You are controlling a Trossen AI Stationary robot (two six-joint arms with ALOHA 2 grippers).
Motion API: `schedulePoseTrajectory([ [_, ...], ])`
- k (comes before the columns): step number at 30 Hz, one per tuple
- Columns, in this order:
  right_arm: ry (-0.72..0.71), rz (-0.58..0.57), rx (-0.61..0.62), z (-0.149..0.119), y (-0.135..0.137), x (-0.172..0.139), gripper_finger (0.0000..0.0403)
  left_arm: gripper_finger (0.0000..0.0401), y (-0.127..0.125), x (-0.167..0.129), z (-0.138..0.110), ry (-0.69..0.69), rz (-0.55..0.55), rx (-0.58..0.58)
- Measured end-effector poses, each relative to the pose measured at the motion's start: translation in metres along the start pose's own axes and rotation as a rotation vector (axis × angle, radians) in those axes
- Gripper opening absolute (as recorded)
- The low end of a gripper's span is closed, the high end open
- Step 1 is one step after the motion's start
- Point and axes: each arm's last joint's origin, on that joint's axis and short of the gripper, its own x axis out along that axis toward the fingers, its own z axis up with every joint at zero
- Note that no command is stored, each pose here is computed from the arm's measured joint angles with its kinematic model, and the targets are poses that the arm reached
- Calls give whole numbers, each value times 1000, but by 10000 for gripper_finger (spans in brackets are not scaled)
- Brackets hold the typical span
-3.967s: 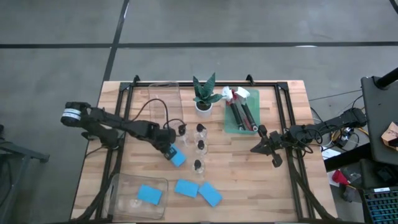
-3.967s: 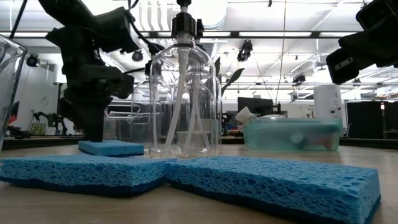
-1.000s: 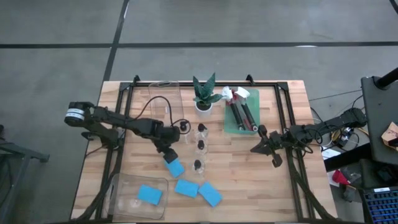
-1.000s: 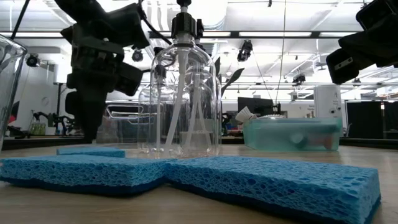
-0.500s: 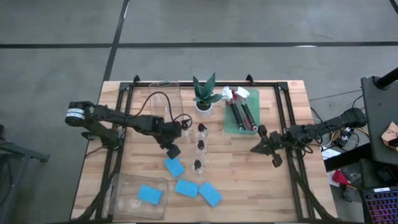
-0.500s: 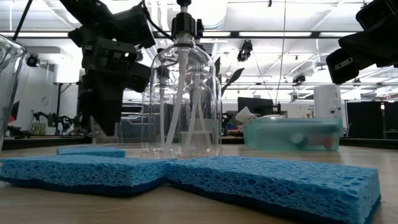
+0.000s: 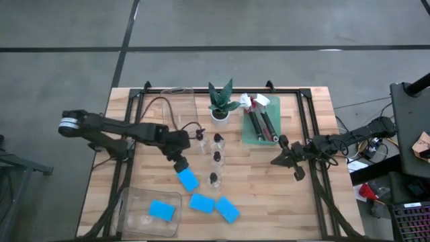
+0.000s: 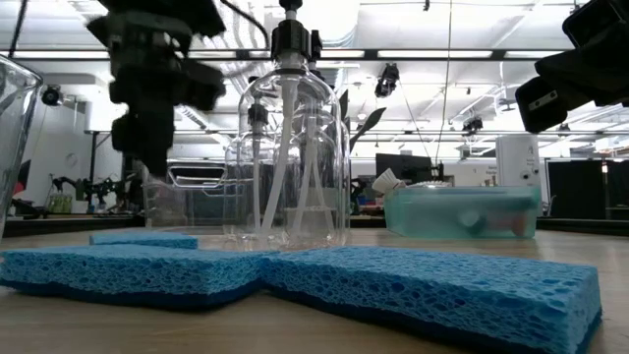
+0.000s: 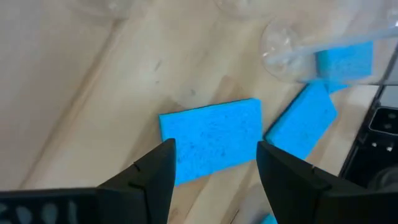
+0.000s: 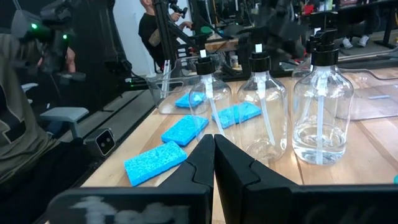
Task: Pick & Place Kitchen Sink Supplies
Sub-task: Put the blue sponge into the bottom transparent bin
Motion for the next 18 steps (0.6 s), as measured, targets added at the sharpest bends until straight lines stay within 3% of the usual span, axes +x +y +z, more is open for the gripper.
schedulePoseTrajectory([
  [6,0,0,0,0,0,0,8,214,-9,-7,-30,-31,18,-24],
  [9,0,0,0,0,0,0,8,214,-11,3,-46,-30,56,-51],
  [13,0,0,0,0,0,0,8,214,-10,19,-56,-127,99,-53],
  [18,0,0,0,0,0,0,8,214,-1,35,-62,-166,60,-79],
])
